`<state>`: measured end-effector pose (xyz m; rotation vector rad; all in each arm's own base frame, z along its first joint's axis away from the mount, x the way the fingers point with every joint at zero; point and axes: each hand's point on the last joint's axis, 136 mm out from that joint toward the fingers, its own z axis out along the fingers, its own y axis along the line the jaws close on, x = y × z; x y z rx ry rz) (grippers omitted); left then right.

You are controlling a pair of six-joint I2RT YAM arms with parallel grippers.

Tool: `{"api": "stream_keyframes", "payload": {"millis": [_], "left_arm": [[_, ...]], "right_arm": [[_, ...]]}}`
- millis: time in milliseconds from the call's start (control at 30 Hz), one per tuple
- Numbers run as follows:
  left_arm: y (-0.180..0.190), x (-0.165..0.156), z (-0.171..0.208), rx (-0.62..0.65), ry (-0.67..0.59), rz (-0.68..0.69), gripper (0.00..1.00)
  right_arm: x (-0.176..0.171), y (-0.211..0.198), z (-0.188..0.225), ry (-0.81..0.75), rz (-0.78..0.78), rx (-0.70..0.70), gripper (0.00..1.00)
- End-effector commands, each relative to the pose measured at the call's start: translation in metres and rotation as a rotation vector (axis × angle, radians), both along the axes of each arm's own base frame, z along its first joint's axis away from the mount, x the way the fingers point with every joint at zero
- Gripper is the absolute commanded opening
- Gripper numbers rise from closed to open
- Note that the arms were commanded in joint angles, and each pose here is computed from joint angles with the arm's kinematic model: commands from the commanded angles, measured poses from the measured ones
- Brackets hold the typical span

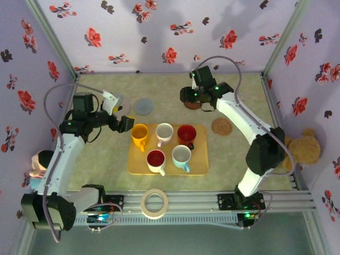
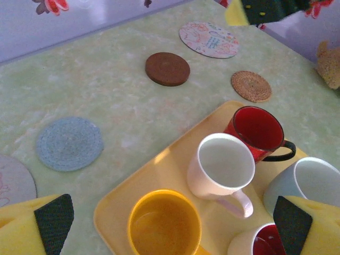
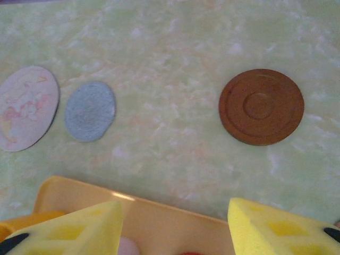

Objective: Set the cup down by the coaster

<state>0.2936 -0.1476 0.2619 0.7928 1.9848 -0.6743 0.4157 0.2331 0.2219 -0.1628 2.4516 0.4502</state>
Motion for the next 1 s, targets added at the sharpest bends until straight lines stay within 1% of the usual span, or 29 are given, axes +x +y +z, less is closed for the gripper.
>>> {"api": "stream_keyframes", "payload": {"millis": [0,67,200,333,467,567,667,967], "left_arm": [[-0.009,-0.006,0.006,-0.021,-0.062,-0.051,1.00],[-0.009,-0.008,0.006,-0.024,-0.068,-0.051,1.00],[-0.012,-0.006,-0.001,-0.039,-0.076,-0.051,1.00],[-0.014,-0.003,-0.006,-0.056,-0.080,-0.044,1.00],[-0.015,0.001,-0.010,-0.072,-0.090,-0.033,1.00],[-0.015,0.004,-0.012,-0.076,-0.094,-0.026,1.00],[-0.014,0.006,-0.016,-0.071,-0.090,-0.015,1.00],[-0.012,0.010,-0.031,-0.056,-0.061,0.007,1.00]], "right_arm": [[0.011,-0.006,-0.009,0.034,-0.009,-0.010,0.53],[0.020,-0.011,-0.019,0.045,-0.024,-0.019,0.49],[0.038,-0.018,-0.038,0.069,-0.056,-0.035,0.38],[0.055,-0.023,-0.054,0.089,-0.082,-0.051,0.30],[0.071,-0.028,-0.070,0.105,-0.105,-0.067,0.20],[0.084,-0.034,-0.084,0.125,-0.130,-0.076,0.08],[0.098,-0.042,-0.096,0.144,-0.164,-0.079,0.00],[0.131,-0.052,-0.127,0.186,-0.202,-0.107,0.00]]}}
